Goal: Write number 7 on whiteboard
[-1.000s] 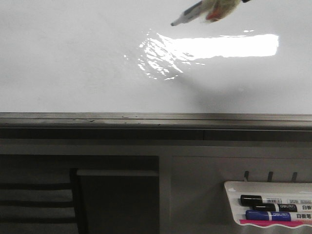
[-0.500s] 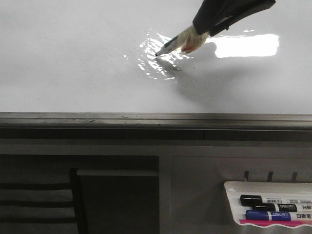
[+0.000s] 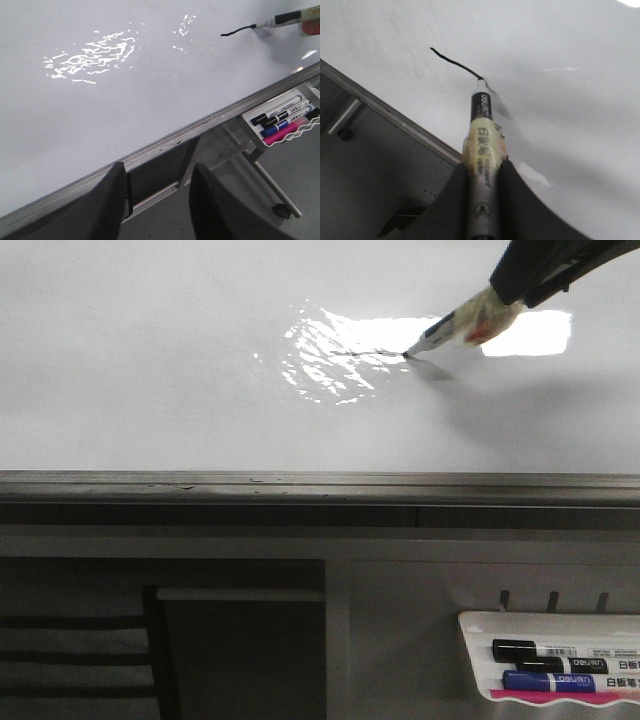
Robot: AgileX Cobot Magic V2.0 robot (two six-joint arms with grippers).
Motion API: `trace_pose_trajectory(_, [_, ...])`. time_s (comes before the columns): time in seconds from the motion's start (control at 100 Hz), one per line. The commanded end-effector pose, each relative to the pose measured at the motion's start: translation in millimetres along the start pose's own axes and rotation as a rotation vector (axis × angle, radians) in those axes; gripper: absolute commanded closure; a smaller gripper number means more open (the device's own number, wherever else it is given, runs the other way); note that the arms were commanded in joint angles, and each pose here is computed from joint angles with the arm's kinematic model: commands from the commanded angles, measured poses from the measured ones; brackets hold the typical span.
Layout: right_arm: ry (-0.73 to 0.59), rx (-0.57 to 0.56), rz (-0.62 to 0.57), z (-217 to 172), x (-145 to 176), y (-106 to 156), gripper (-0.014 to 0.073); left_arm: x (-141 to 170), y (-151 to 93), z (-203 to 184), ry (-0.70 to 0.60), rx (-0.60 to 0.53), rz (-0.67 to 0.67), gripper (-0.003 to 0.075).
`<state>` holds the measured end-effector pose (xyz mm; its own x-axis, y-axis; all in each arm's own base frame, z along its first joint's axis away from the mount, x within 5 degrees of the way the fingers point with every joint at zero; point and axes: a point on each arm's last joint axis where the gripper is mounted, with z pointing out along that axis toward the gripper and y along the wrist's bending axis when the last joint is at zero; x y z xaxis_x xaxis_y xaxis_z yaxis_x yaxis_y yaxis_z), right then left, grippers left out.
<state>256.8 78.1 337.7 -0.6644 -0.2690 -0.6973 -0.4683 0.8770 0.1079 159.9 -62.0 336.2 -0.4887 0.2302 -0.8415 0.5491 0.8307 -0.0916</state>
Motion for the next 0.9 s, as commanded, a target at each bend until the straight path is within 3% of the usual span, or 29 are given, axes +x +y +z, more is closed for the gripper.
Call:
trace_pose_trajectory(0.0, [-0.078, 0.064, -0.013, -14.8, -10.0, -6.0, 0.0641, -12.8, 0.1, -6.8, -0.09, -0.019, -0.029, 0.0447])
trace_pose_trajectory(0.2, [-0.079, 0.057, -0.008, -14.7, -10.2, -4.9, 0.0641, -12.8, 0.1, -6.8, -0.09, -0.019, -0.029, 0.0447])
trace_pose_trajectory(0.43, [0.092, -0.038, -0.015, 16.8, 11.8, 9.8, 0.0641, -12.9, 0.2, -6.9, -0.091, -0.02, -0.029, 0.0447])
trace_pose_trajectory(0.56, [0.117, -0.059, -0.031, 24.0, 13.0, 15.4, 0.0641, -12.9, 0.2, -6.9, -0.091, -0.02, -0.027, 0.0447])
trace_pose_trajectory(0.72, [0.069, -0.098, -0.084, -5.7, -0.3, 24.9, 0.0641, -12.2, -2.5, -7.8, -0.069, 0.006, 0.009, 0.0447])
trace_pose_trajectory(0.89, [-0.006, -0.27, -0.298, -49.9, -10.4, 49.4, 0.0641, -22.0, -19.9, -9.1, -0.012, 0.14, 0.143, 0.0447])
